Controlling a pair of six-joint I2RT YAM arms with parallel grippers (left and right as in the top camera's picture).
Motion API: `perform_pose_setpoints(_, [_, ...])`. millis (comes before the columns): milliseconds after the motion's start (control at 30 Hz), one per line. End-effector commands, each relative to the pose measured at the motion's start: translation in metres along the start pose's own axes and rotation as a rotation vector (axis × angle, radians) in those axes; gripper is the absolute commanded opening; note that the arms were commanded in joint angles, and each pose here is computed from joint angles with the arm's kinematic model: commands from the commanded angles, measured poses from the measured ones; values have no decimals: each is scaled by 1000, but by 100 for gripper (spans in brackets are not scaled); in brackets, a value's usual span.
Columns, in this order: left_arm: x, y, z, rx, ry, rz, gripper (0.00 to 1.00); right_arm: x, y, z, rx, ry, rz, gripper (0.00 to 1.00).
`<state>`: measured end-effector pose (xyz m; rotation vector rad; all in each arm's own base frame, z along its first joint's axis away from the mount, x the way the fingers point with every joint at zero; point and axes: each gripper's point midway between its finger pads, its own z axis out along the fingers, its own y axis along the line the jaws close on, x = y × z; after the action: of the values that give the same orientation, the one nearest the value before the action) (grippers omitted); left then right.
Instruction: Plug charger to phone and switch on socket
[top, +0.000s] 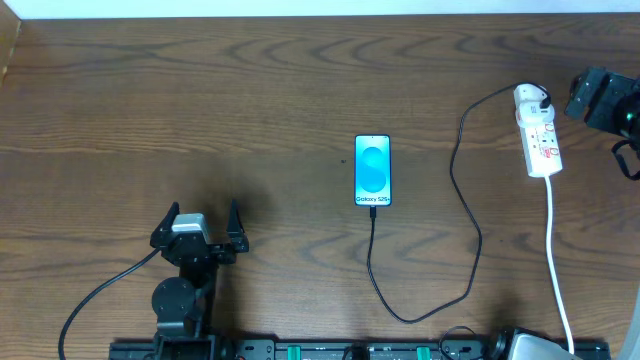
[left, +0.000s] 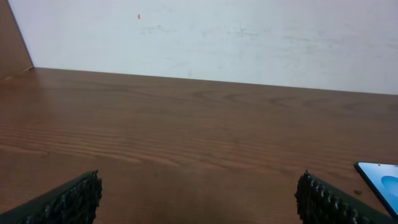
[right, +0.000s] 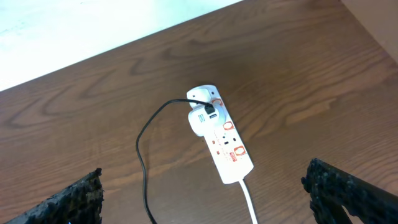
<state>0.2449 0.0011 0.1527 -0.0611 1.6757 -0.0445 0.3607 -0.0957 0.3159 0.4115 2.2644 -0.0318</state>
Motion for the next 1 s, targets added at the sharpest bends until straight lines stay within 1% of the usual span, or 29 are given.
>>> perform_pose_setpoints(0, [16,2,1,-6,48,10,100,-2,0,-4,2,-14,9,99])
perform_pose_setpoints(533, [16,2,1,-6,48,10,100,-2,0,-5,2,-14,9,99])
perform_pose_setpoints(567, [16,2,1,-6,48,10,99,-2,0,-5,2,-14,9,99])
perform_pose_setpoints(767, [16,2,1,-6,48,10,100,0,-1,-4,5,-8,10,99])
perform_pose_setpoints(833, [16,2,1,-6,48,10,100,1,-1,-9,5,-13,9,99])
perform_pose_setpoints(967, [16,2,1,-6,48,10,100,-1,-2,-28,15,-70,-3,99])
